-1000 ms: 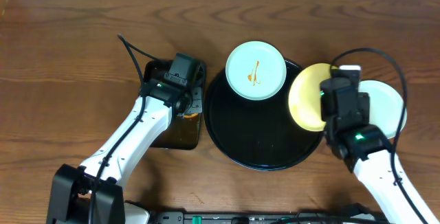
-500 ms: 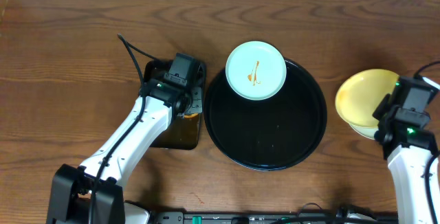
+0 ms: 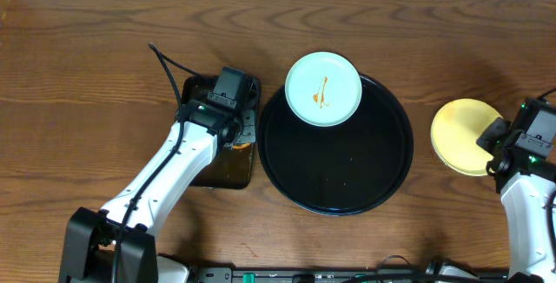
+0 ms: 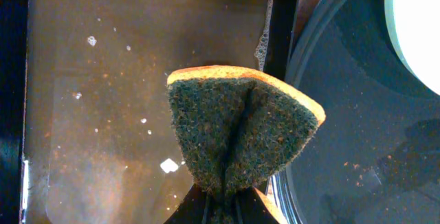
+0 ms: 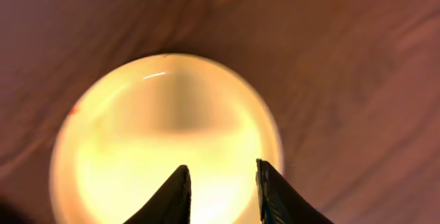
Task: Clean dirty plates on tray and stack at the side
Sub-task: 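Carry the yellow plate right with the right gripper and stack it on the green plate, then move the right gripper to the pale green plate and grip its rim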
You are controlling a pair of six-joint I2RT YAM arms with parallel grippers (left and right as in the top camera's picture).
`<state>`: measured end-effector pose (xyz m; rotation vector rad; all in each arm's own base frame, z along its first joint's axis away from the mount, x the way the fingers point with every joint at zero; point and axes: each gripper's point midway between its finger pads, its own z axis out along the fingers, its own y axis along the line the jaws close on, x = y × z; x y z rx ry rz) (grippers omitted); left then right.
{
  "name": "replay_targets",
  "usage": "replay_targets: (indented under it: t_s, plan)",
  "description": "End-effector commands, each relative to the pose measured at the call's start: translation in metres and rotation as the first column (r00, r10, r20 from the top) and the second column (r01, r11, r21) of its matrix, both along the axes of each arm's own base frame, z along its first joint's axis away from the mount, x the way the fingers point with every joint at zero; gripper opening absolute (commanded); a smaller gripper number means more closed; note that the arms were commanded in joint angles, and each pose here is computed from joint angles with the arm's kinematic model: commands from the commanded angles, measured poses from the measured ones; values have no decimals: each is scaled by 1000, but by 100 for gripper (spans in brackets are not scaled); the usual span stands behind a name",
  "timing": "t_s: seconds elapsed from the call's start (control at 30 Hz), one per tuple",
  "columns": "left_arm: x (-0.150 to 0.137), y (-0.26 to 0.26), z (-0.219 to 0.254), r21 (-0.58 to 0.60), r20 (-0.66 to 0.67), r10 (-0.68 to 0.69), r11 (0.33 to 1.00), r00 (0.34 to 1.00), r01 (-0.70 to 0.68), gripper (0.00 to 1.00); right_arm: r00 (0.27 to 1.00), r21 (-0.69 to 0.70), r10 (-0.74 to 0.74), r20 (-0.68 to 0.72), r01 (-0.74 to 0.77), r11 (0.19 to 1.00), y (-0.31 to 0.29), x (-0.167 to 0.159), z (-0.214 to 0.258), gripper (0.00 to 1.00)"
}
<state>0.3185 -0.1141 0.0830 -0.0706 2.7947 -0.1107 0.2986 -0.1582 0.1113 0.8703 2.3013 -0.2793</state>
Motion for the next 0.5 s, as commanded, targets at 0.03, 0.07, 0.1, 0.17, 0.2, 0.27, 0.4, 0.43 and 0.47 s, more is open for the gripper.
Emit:
replay_targets:
  t_s: [0.03,0.07,0.1,0.17,0.2,0.27,0.4,0.43,0.47]
  plan:
    - [2,1,6,-10,18,17,1000,1000,-17,8,952,164,268,147,-291,943,57,37,20,31]
    - [2,1,6,-10,18,17,1000,1000,-17,8,934,199,312,174,-344,918,72,41,25,31]
    - [2,1,6,-10,18,17,1000,1000,-17,8,915,225,355,193,-393,891,85,44,29,31]
    - [2,1,6,-10,18,17,1000,1000,-17,8,877,255,430,213,-475,842,109,47,41,33]
    - [2,1,6,-10,18,17,1000,1000,-17,8,859,260,463,217,-508,821,118,48,47,33]
    - [2,1,6,-10,18,17,1000,1000,-17,8,817,255,534,216,-575,777,136,50,61,34]
    - [2,1,6,-10,18,17,1000,1000,-17,8,749,252,640,171,-661,707,164,54,83,39]
    - [2,1,6,-10,18,17,1000,1000,-17,8,737,259,657,162,-674,692,169,57,86,40]
    - [2,1,6,-10,18,17,1000,1000,-17,8,715,272,684,142,-693,668,179,60,89,40]
